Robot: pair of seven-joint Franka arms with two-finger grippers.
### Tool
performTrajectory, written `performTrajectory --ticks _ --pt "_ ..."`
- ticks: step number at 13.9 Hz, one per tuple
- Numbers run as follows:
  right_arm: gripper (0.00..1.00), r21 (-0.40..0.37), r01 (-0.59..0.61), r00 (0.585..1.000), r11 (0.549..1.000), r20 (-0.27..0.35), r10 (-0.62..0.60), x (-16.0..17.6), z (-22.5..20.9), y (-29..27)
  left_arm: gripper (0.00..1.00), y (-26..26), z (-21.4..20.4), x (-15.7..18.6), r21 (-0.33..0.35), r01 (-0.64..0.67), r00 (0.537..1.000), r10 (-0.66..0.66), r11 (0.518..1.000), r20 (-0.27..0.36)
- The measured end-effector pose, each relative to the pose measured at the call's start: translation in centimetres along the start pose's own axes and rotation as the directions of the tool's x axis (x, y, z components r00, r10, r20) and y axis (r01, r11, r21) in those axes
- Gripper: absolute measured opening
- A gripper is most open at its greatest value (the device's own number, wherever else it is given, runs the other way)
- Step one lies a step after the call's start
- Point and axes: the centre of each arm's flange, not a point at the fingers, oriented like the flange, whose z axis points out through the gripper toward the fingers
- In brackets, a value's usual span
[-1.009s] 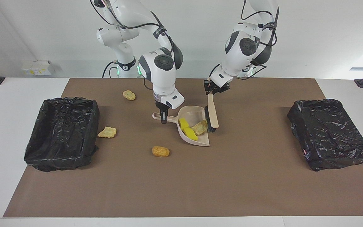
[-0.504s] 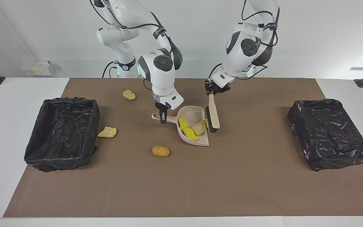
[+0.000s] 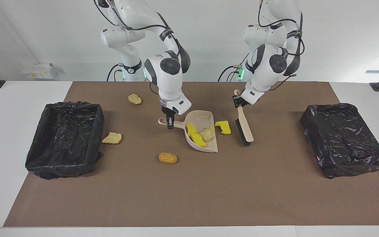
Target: Sweep and dump trash in bin
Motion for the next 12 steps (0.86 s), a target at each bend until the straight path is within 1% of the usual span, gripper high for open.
performTrajectory --ticks 3,5,8,10,12 --pt "0.32 0.002 0.0 1.0 1.0 0.001 0.0 0.0 0.1 0.0 0.26 4.1 1.5 -2.7 0.029 -0.083 0.996 0.082 0.996 0.019" --pt "0.32 0.002 0.0 1.0 1.0 0.001 0.0 0.0 0.1 0.0 0.26 6.3 2.1 -4.2 0.039 -0.108 0.994 0.107 0.993 0.023" --pt "0.32 0.004 -0.002 1.0 1.0 0.002 0.002 -0.2 0.2 -0.1 0.26 8.8 2.5 -6.0 0.033 -0.111 0.994 0.11 0.993 0.023" --pt "0.32 0.012 -0.012 1.0 1.0 0.005 0.012 -0.8 0.7 0.0 0.26 10.3 2.6 -7.3 0.023 -0.101 0.995 0.101 0.995 0.024" --pt "0.32 0.002 -0.017 1.0 1.0 -0.001 0.017 -1.7 1.4 0.0 0.26 11.2 2.4 -7.8 0.014 -0.083 0.996 0.083 0.996 0.018"
